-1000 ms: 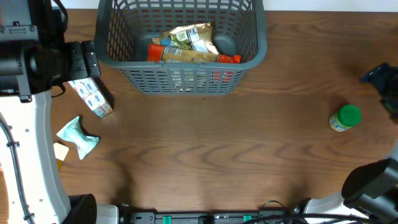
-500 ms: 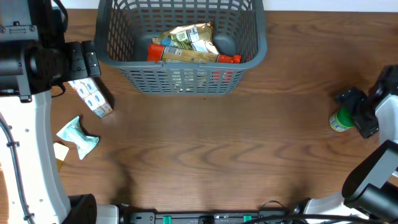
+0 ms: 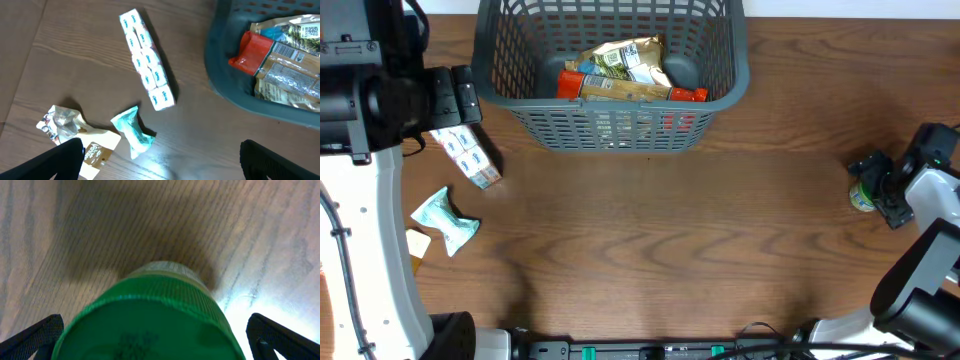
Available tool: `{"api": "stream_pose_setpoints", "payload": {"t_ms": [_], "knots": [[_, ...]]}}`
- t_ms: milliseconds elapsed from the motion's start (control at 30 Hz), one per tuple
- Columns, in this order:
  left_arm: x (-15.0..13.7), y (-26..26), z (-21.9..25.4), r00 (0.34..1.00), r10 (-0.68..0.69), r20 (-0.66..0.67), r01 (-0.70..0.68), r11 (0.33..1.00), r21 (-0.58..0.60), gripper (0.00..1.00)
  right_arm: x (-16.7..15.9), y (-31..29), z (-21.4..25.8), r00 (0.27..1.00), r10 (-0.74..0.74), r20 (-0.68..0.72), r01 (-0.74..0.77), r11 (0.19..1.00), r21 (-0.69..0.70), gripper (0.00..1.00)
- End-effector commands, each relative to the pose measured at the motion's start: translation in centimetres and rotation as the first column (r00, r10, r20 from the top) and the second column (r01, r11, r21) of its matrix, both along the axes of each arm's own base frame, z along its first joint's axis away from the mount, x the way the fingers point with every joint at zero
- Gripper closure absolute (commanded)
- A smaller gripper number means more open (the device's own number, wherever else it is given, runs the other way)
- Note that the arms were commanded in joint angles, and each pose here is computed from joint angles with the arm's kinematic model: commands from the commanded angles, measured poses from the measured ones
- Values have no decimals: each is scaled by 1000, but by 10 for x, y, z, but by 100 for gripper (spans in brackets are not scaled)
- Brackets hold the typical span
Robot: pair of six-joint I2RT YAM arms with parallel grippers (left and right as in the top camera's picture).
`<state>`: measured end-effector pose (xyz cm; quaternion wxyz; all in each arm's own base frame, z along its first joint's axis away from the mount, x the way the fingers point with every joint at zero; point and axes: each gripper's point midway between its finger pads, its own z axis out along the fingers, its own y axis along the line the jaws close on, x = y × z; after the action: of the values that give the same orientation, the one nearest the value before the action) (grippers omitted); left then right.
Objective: Pack container
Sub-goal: 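Move the right gripper down and grasp the green-lidded jar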
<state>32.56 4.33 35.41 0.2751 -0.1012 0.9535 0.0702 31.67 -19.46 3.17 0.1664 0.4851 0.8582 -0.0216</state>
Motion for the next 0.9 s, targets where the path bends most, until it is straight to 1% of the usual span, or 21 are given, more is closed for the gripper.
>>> {"api": "stream_pose_setpoints", "payload": {"t_ms": [0,100,200,267,400,467,533,667,700,733,767,800,867], "knots": [[0,1,-2,1000,0,-9,0,1000,3,1,-1,2,-12,999,24,-28,-24,1000,3,2],[0,1,-2,1000,0,-10,0,1000,3,1,0,1,-17,999,30,-34,-30,1000,5,3],[0,1,-2,1000,0,-10,0,1000,3,1,0,1,-21,999,36,-40,-36,999,6,8],[0,1,-2,1000,0,-10,0,1000,3,1,0,1,-22,998,36,-42,-36,999,8,15],[0,1,-2,1000,0,-10,0,1000,3,1,0,1,-22,998,36,-42,-36,999,9,26],[0,1,-2,1000,0,-10,0,1000,3,1,0,1,-22,998,37,-43,-37,999,9,36],[0,1,-2,1000,0,-10,0,1000,3,1,0,2,-22,998,44,-46,-44,999,8,51],[0,1,-2,1000,0,-10,0,1000,3,1,-2,3,-23,997,56,-53,-56,998,11,74],[0,1,-2,1000,0,-10,0,1000,3,1,-1,4,-22,996,66,-52,-65,998,13,81],[0,1,-2,1000,0,-10,0,1000,3,1,-1,6,-22,996,82,-48,-81,997,20,92],[0,1,-2,1000,0,-10,0,1000,3,1,1,7,-20,995,93,-41,-92,995,23,96],[0,1,-2,1000,0,-10,0,1000,3,1,3,9,-17,994,106,-33,-105,994,26,99],[0,1,-2,1000,0,-10,0,1000,3,2,9,13,-6,991,135,-13,-135,991,18,99]]}}
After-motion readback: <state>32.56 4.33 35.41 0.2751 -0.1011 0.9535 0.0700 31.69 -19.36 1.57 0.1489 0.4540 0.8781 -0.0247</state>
